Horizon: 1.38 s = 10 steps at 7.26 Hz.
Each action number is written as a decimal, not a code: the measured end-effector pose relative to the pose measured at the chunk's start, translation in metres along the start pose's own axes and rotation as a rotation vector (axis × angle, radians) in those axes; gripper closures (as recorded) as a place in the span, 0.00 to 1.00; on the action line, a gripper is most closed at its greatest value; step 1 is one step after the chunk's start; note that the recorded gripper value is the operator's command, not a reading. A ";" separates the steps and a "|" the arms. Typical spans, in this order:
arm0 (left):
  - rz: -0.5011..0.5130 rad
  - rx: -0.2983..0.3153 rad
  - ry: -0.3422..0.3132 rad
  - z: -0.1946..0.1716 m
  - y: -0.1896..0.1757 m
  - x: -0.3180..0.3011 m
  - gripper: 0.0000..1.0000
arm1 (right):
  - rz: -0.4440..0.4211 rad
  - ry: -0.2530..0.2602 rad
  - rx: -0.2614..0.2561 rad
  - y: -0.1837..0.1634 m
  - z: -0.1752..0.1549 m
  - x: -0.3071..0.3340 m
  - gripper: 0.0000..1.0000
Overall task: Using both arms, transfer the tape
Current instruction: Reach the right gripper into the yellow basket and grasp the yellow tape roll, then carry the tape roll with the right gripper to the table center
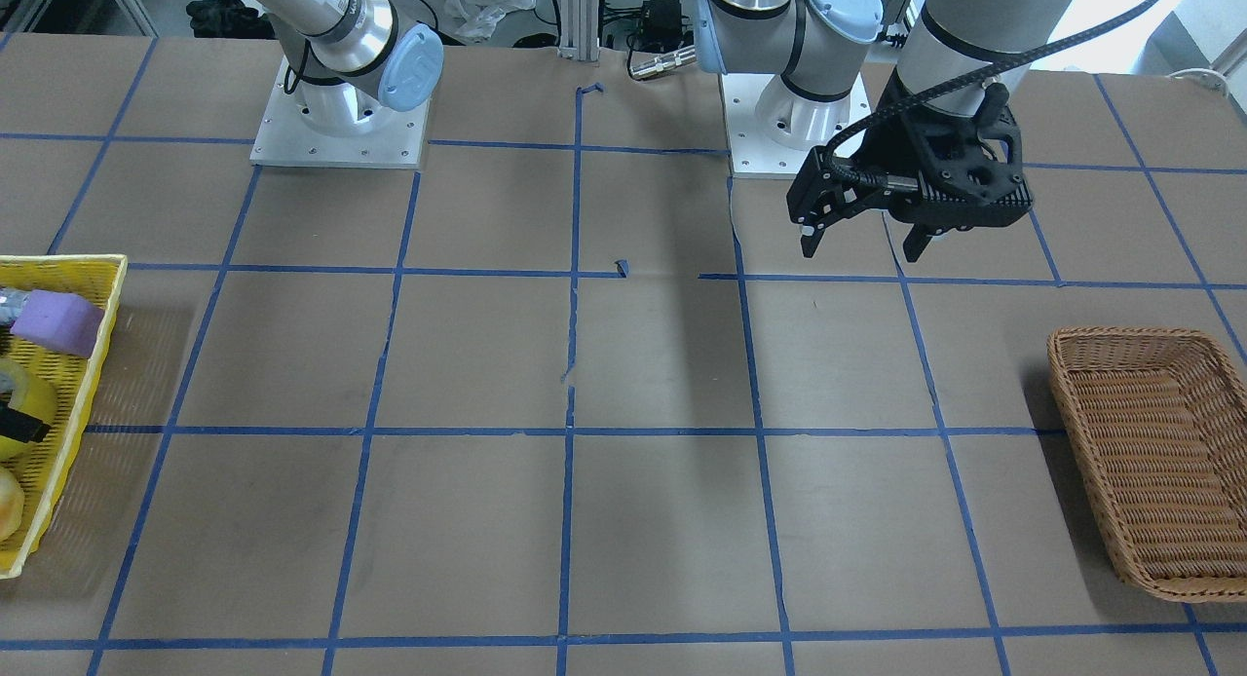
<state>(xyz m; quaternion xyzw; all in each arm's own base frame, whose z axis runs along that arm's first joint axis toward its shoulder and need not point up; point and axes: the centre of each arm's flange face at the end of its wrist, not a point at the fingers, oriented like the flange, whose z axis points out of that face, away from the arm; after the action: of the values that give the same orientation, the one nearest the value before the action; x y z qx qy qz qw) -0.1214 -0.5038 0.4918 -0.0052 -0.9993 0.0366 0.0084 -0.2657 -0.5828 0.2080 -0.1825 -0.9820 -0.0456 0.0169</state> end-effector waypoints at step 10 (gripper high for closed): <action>0.001 0.002 0.000 -0.001 0.001 0.000 0.00 | 0.086 -0.029 0.124 0.054 -0.160 -0.145 1.00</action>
<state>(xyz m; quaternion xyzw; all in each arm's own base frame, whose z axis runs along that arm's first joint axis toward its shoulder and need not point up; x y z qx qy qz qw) -0.1213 -0.5028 0.4923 -0.0058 -0.9992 0.0375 0.0082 -0.1087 -0.5999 0.3645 -0.2238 -0.9743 0.0188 0.0158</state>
